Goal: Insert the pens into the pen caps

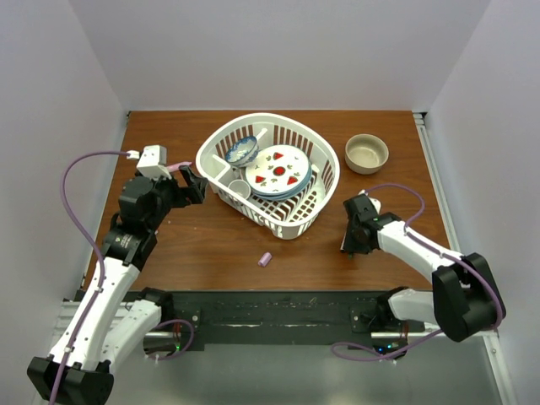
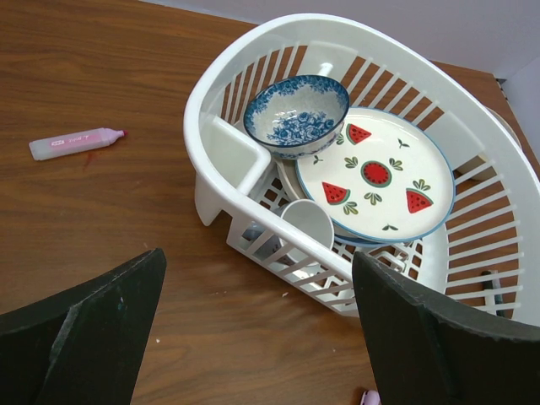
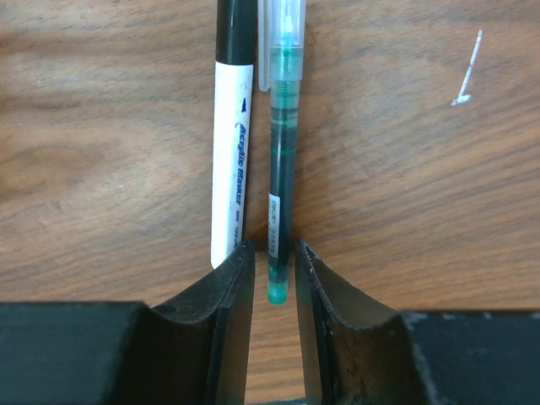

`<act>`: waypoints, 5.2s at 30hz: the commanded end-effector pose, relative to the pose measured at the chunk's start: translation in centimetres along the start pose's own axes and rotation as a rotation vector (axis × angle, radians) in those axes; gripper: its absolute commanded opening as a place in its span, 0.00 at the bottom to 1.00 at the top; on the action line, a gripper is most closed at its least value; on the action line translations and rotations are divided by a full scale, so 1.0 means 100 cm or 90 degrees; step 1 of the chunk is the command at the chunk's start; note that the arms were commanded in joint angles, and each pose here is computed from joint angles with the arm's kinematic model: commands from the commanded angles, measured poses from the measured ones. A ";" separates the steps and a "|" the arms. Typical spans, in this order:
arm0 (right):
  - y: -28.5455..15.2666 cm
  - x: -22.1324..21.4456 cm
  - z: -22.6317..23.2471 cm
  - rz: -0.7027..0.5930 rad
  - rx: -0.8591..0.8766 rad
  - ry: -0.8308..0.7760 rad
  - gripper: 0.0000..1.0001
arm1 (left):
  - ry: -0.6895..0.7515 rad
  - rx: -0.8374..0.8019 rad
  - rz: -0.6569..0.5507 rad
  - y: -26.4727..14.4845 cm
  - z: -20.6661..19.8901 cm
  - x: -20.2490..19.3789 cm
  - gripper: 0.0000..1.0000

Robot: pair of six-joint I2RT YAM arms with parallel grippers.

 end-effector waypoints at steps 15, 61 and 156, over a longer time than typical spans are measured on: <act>-0.123 0.055 0.008 -0.201 0.151 0.018 0.54 | -0.144 0.218 0.014 0.043 0.073 0.047 1.00; -0.239 0.076 0.014 -0.437 0.347 -0.049 0.64 | -0.059 0.193 0.279 0.248 0.236 -0.042 0.84; -0.256 0.076 0.005 -0.474 0.338 -0.071 0.64 | 0.166 0.330 0.454 0.252 0.252 -0.097 0.46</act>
Point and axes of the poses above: each gripper's point midway between its finger pads, its own y axis out along the fingers, its own z axis along the line the jaws close on, x = y × z, the point moved 2 cm from there along -y, back along the fingers, and after that the axes turned 4 degrees about -y, right-handed, at the moved point
